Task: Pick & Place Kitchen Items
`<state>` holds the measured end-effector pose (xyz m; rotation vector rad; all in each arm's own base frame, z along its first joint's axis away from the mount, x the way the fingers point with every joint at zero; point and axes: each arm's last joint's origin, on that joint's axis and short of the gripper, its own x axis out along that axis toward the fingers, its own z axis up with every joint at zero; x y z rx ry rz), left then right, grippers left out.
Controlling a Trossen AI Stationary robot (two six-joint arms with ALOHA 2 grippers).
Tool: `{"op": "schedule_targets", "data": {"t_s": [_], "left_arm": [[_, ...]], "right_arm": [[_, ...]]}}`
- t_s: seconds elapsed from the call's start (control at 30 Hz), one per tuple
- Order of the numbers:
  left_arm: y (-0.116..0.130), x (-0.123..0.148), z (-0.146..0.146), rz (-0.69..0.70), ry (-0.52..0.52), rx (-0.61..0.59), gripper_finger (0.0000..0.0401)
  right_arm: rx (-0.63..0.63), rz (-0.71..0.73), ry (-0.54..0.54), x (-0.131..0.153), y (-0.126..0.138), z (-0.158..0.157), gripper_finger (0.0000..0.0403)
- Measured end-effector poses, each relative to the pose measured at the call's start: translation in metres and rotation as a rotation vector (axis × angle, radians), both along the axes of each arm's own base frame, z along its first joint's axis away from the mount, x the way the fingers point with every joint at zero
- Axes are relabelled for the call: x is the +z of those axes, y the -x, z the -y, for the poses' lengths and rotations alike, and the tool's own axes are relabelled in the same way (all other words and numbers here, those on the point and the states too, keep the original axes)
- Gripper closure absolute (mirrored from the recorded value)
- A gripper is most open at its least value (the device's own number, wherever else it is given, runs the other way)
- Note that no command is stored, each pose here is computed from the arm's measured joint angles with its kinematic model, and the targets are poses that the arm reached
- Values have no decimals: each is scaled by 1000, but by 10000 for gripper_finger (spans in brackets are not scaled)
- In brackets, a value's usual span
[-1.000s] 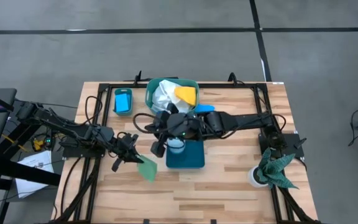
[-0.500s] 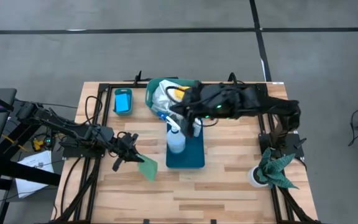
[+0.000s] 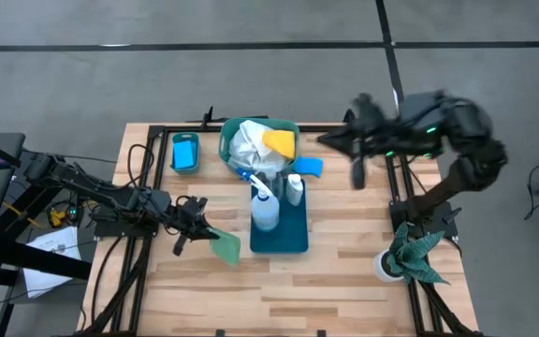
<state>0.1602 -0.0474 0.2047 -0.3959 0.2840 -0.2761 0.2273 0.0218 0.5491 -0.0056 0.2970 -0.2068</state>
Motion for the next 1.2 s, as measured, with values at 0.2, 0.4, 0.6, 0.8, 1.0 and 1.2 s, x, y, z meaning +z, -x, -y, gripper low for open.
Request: {"op": "schedule_targets", "data": {"t_s": [0.2, 0.4, 0.6, 0.8, 1.0, 1.2], "left_arm": [[-2, 2, -5, 18, 3, 35, 399], [-4, 2, -12, 13, 23, 109, 400], [-3, 3, -14, 18, 51, 122, 400], [-2, 3, -14, 15, 48, 135, 399], [-3, 4, -16, 17, 54, 184, 400], [-3, 4, -17, 18, 55, 229, 400]], "right_arm": [[-5, 171, -80, -16, 47, 17, 403], [-16, 193, -198, -111, 42, 17, 403], [-23, 283, -315, -174, 56, 17, 403], [-8, 272, -327, -214, 62, 15, 403], [-63, 191, -352, -254, 60, 16, 403], [-61, 155, -412, -273, 64, 11, 403]]}}
